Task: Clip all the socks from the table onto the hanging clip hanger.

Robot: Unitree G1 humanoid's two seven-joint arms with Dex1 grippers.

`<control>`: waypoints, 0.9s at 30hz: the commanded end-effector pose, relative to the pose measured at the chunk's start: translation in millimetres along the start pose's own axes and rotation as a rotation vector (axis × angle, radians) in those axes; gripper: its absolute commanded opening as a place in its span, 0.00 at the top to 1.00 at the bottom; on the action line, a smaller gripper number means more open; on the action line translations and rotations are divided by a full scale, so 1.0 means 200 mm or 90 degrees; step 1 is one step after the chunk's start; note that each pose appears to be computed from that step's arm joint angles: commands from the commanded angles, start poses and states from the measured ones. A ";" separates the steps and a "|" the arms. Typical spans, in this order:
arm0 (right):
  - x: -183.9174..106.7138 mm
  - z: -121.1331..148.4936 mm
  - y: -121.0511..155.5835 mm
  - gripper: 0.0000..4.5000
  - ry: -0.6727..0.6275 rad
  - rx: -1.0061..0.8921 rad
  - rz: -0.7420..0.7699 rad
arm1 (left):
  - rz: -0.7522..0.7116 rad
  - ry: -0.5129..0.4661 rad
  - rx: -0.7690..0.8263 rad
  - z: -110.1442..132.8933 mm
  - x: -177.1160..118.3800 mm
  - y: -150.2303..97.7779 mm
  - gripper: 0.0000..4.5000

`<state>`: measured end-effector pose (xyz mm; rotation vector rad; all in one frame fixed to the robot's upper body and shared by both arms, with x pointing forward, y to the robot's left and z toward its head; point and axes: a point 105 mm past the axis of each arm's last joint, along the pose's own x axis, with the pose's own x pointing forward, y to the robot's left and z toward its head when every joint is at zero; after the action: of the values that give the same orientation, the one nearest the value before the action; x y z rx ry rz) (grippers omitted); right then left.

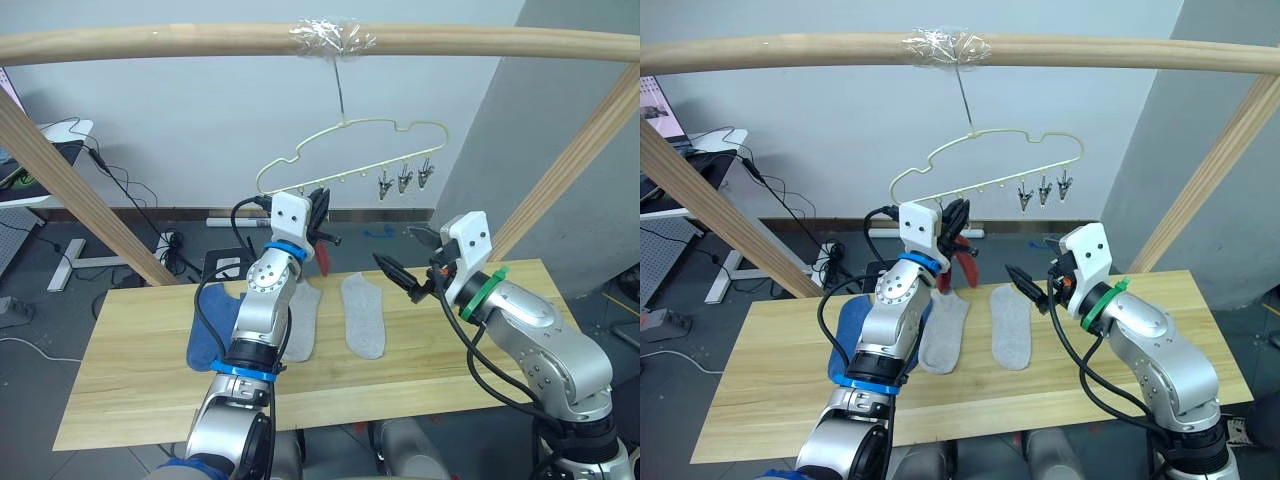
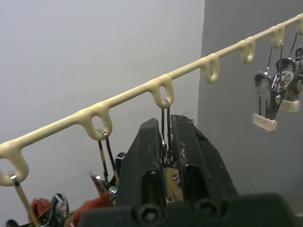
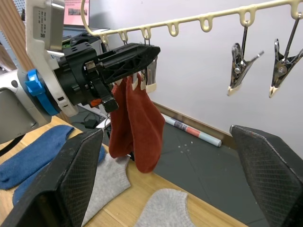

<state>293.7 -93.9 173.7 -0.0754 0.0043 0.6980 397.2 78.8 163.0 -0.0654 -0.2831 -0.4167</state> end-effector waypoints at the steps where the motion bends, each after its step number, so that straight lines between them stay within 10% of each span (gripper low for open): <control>1: -0.01 0.04 0.03 0.00 -0.020 -0.014 0.010 | -0.012 -0.023 0.000 0.06 0.00 -0.02 1.00; 17: 0.32 -0.76 0.03 0.00 0.296 -0.089 0.016 | -0.111 0.113 -0.445 0.16 -0.10 0.15 1.00; 27: 0.34 -1.07 0.03 0.13 0.394 -0.081 0.054 | -0.149 0.148 -0.483 0.22 -0.19 0.14 1.00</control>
<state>356.7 -48.3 -19.6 -0.3958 0.4774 0.7408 369.2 125.1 181.7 -0.7365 0.1541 -0.7120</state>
